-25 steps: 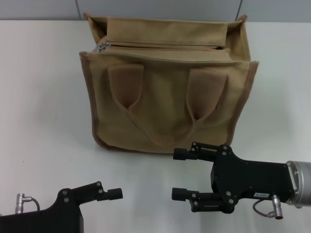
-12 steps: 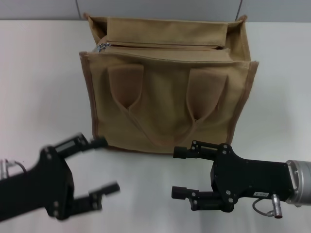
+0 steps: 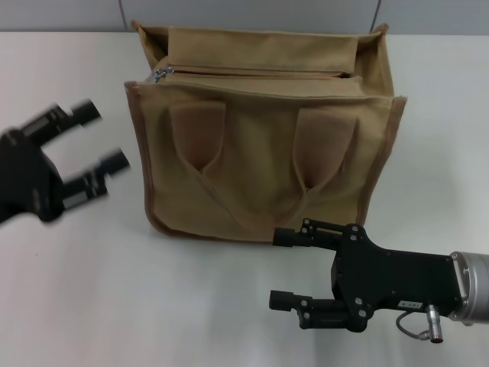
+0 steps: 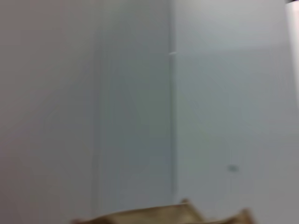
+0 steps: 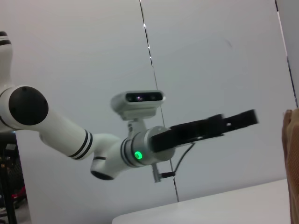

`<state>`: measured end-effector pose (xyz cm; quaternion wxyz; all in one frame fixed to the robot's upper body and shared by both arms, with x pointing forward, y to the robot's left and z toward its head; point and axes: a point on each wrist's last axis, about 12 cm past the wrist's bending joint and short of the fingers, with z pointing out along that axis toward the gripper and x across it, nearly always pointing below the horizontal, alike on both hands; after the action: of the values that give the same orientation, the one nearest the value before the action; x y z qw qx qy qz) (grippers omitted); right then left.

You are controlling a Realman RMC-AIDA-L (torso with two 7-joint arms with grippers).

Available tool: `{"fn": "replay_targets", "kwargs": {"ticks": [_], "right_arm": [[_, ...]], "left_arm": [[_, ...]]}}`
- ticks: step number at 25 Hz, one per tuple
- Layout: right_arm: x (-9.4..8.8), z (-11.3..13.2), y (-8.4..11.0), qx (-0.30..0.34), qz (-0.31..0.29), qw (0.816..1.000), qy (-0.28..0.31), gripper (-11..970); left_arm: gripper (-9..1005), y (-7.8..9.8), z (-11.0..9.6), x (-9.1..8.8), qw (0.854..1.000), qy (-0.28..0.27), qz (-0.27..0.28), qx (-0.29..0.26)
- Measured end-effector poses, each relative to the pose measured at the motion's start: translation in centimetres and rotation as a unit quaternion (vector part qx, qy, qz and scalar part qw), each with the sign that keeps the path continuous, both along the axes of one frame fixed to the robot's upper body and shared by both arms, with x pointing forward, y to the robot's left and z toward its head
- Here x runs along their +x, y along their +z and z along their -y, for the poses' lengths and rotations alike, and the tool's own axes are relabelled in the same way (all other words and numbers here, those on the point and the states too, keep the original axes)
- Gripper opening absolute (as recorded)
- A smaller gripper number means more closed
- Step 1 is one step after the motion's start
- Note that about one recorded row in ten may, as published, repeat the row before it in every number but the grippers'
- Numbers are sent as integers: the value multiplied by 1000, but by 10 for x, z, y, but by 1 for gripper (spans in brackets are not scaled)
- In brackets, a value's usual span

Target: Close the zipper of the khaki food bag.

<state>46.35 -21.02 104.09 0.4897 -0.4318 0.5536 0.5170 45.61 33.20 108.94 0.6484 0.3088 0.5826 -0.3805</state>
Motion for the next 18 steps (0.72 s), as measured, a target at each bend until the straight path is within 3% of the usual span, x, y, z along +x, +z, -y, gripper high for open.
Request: {"fn": "replay_targets", "kwargs": {"ticks": [4,6,8,18], "right_arm": [[-1,-1,-1,2,2,1000,-1,760],[-1,-1,-1,4,2,1000,-2,760],[-1,-2,0,7,4,1000,-5,760],[-1,-3,-1,19,3,1000,-25,761]], "left_arm": [[776,2,-7,20,998,46,-33,22],[776,2,-7,20,998,46,-33,22],[776,-1,-9,39,993,91,-48,53],[774,-7,4,61,988,91,-46,112]]}}
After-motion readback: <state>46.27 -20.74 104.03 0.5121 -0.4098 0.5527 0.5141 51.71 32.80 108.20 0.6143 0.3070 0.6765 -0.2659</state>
